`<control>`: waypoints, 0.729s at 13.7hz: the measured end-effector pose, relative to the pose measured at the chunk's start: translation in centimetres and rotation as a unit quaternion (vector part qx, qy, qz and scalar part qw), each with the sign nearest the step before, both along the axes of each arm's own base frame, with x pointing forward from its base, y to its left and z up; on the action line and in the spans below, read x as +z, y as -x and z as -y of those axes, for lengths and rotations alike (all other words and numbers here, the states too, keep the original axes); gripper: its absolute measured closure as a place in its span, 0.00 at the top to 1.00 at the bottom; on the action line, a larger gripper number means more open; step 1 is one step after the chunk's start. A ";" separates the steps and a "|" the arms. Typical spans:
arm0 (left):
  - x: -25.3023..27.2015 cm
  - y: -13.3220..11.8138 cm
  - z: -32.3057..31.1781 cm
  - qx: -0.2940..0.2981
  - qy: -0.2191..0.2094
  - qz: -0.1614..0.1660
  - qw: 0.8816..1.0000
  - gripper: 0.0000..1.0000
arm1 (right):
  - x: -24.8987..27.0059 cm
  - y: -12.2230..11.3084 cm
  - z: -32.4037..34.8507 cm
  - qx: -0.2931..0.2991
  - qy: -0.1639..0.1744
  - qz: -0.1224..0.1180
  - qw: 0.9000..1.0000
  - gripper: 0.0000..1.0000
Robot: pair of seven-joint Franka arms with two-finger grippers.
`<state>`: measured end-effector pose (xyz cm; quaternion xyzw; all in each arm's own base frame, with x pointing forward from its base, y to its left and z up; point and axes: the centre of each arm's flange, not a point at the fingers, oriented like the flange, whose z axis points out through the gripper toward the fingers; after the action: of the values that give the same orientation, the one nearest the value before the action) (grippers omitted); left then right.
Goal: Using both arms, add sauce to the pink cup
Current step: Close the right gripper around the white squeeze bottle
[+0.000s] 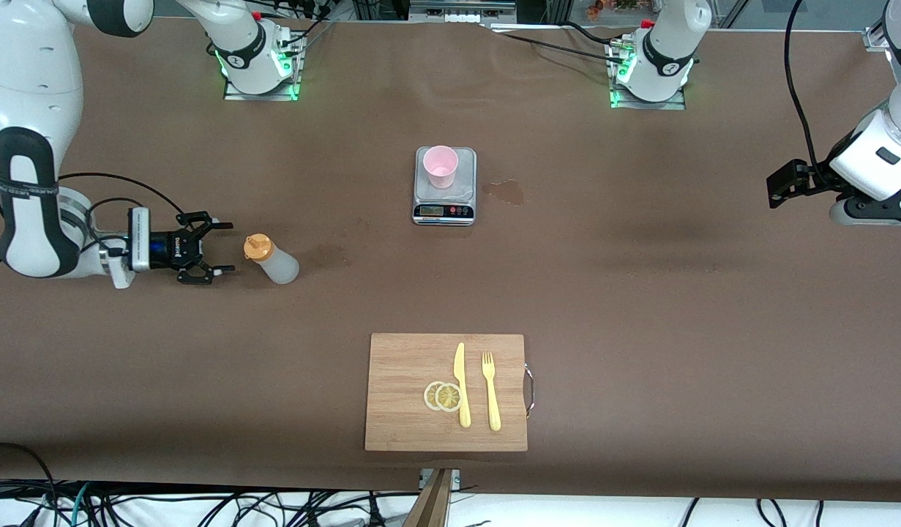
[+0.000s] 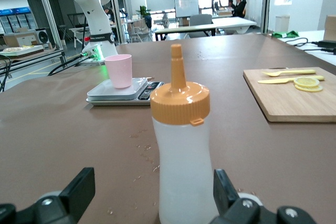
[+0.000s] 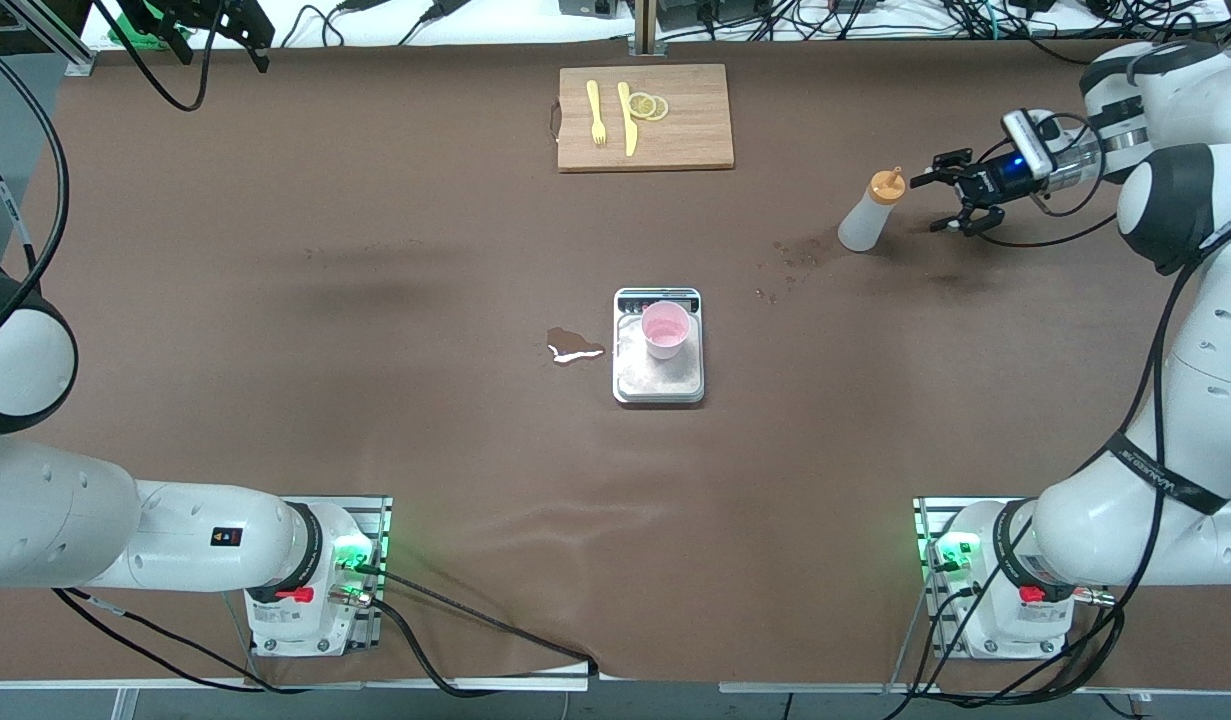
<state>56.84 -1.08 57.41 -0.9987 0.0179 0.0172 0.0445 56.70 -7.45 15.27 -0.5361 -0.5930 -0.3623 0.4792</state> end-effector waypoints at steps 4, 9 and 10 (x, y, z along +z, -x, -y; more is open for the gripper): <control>-0.4 -0.8 1.3 0.003 0.053 0.015 0.998 1.00 | -3.4 0.0 -3.1 -0.011 -0.039 0.008 0.999 1.00; -1.6 -2.4 1.4 0.001 0.045 0.025 0.999 1.00 | -5.3 -0.4 -6.6 -0.026 -0.067 0.011 0.997 1.00; -1.3 -2.5 1.3 0.001 0.044 0.028 0.999 1.00 | -5.2 -0.5 -7.0 -0.027 -0.070 0.013 0.997 1.00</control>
<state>59.38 -2.42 56.06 -0.9998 0.0168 -0.0119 0.0006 57.15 -0.47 10.04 -0.5121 -0.5578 -0.4229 0.4978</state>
